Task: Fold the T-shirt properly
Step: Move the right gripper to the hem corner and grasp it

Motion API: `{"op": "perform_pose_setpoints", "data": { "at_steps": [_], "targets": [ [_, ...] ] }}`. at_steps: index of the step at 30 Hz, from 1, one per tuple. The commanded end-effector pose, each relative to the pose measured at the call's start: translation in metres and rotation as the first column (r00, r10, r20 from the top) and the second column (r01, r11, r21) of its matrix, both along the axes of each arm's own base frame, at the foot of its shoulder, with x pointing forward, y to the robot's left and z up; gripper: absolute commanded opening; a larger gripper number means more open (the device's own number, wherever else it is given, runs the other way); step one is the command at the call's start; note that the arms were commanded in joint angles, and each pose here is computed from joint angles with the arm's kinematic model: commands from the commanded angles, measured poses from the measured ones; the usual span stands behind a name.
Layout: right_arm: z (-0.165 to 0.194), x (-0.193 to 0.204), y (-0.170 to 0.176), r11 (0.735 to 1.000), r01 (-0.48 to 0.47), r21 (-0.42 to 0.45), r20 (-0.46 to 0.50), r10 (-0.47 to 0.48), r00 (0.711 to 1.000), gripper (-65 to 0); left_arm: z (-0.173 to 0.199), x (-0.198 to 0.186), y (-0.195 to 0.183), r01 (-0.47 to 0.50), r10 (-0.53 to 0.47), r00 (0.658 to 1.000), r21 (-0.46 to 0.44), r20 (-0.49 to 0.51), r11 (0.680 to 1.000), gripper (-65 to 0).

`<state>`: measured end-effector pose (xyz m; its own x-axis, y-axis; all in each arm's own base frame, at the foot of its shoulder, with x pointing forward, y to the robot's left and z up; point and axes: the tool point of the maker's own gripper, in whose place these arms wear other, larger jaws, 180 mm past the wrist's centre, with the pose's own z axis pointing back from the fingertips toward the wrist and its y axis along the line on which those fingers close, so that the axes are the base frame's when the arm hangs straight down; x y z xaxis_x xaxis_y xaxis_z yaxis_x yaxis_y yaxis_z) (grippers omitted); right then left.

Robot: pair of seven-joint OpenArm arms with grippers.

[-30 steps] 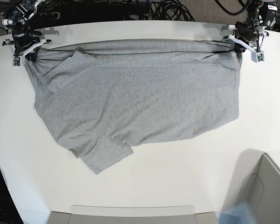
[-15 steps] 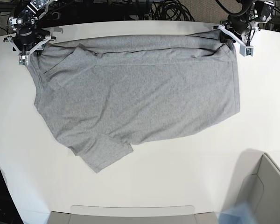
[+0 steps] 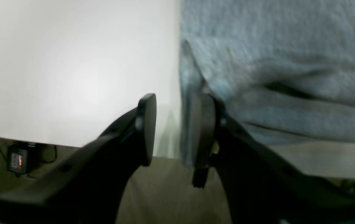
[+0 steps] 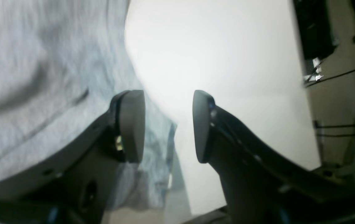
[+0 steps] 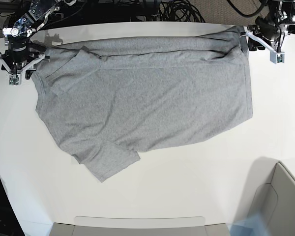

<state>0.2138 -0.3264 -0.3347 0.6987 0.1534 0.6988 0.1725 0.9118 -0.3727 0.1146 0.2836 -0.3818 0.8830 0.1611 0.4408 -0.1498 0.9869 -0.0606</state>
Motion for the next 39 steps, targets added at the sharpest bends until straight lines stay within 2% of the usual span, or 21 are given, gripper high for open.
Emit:
{"op": "perform_pose_setpoints", "data": {
  "at_steps": [1,6,9,12,16,20,23,25,28,33,36,39],
  "targets": [
    [0.020,0.013,-0.001,0.999,-0.025,-0.030,0.063,0.027,0.998,-39.6,0.009,0.010,0.003,0.012,-0.013,0.999,0.019,0.039,1.000,-44.5],
    [0.053,0.063,0.009,0.998,-0.057,-0.041,0.188,0.064,0.980,-39.6,0.026,0.062,-0.007,-0.007,0.011,0.983,-0.020,0.183,1.000,-44.6],
    [0.065,0.096,0.028,0.990,-0.126,-0.066,0.204,0.137,0.969,-39.6,0.039,0.091,-0.011,-0.014,0.024,0.966,-0.040,0.259,0.999,-44.6],
    [0.060,0.131,0.058,0.971,-0.225,-0.075,0.160,0.234,0.959,-39.6,0.046,0.112,-0.024,0.021,-0.003,0.966,-0.066,0.258,0.998,-44.6],
    [0.044,0.171,0.089,0.949,-0.313,-0.031,0.073,0.314,0.947,-39.6,0.051,0.129,-0.040,0.068,-0.045,0.973,-0.094,0.228,0.993,-47.6],
    [0.008,0.208,0.121,0.894,-0.445,0.051,-0.013,0.446,0.895,-39.6,0.054,0.140,-0.050,0.047,-0.013,0.972,-0.143,0.234,0.989,-51.1],
    [-0.027,0.220,0.135,0.853,-0.502,0.145,-0.079,0.515,0.853,-39.6,0.053,0.141,-0.062,0.043,0.001,0.975,-0.191,0.224,0.981,-51.5],
    [-0.044,0.224,0.136,0.835,-0.509,0.209,-0.087,0.534,0.841,-39.6,0.048,0.138,-0.074,0.031,0.017,0.979,-0.234,0.202,0.972,-51.5],
    [-0.060,0.223,0.125,0.856,-0.457,0.242,-0.111,0.492,0.864,-39.6,0.049,0.144,-0.085,0.029,0.029,0.978,-0.274,0.205,0.961,-51.5],
    [-0.082,0.184,0.113,0.882,-0.412,0.227,-0.243,0.461,0.853,-39.6,0.056,0.154,-0.091,0.036,0.033,0.973,-0.293,0.226,0.955,-51.5],
    [-0.088,0.156,0.112,0.880,-0.424,0.212,-0.310,0.472,0.825,-39.6,0.061,0.160,-0.091,0.042,0.032,0.969,-0.293,0.243,0.955,-51.5],
    [-0.083,0.132,0.105,0.900,-0.404,0.164,-0.339,0.436,0.834,-39.6,0.061,0.160,-0.091,0.042,0.032,0.969,-0.293,0.245,0.955,-51.5]
  ]
}}
